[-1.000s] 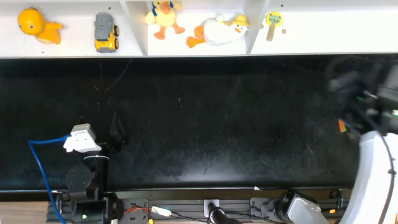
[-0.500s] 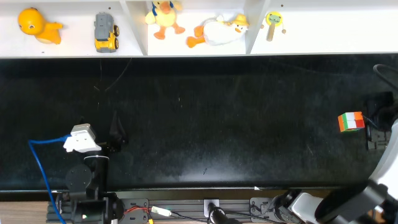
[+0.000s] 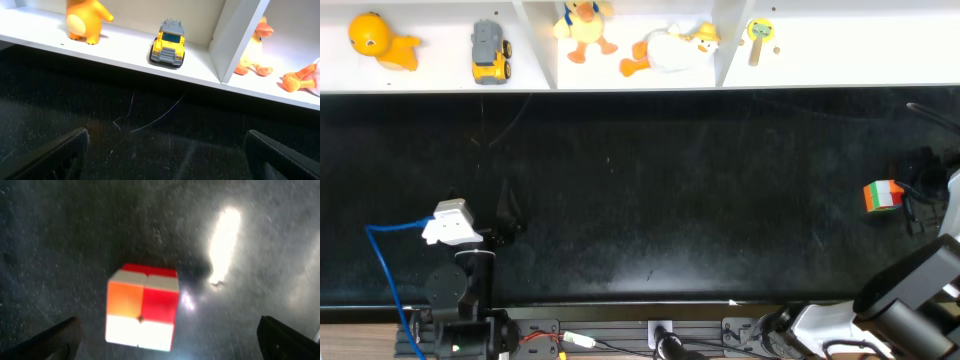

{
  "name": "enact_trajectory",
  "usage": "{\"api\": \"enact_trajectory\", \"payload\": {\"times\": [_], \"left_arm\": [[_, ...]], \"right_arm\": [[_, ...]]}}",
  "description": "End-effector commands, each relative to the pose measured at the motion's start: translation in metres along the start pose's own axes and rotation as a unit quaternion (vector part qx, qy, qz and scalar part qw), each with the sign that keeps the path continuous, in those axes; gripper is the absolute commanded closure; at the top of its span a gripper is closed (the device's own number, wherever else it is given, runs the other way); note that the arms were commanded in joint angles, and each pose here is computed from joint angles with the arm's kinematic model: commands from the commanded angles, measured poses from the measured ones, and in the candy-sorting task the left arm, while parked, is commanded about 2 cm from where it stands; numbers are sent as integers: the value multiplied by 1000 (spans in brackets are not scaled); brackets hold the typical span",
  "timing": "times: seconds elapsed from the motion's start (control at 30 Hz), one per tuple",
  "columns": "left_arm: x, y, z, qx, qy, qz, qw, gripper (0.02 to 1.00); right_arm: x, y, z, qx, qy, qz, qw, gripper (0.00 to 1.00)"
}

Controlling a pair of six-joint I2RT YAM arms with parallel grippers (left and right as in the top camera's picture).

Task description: Store Toys

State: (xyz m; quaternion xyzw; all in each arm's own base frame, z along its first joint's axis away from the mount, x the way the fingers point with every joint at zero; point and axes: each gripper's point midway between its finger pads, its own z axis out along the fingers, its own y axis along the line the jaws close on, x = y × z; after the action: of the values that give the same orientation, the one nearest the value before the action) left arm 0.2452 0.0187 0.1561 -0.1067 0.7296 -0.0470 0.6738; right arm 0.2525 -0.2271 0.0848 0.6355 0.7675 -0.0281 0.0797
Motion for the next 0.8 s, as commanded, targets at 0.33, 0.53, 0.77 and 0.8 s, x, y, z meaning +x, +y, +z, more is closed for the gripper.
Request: {"api": "enact_trajectory", "payload": {"times": [0.33, 0.53, 0.77, 0.8], "left_arm": [[0, 0, 0, -1, -5, 2, 1000, 20], [0, 0, 0, -1, -5, 2, 1000, 20], [0, 0, 0, -1, -5, 2, 1000, 20], [0, 0, 0, -1, -5, 2, 1000, 20]], "right_arm": [[4, 4, 32, 13, 18, -25, 999, 60], [5, 7, 41, 5, 9, -27, 1000, 86], [12, 20, 45, -5, 2, -46, 999, 97], [15, 22, 46, -6, 2, -49, 999, 99]]}}
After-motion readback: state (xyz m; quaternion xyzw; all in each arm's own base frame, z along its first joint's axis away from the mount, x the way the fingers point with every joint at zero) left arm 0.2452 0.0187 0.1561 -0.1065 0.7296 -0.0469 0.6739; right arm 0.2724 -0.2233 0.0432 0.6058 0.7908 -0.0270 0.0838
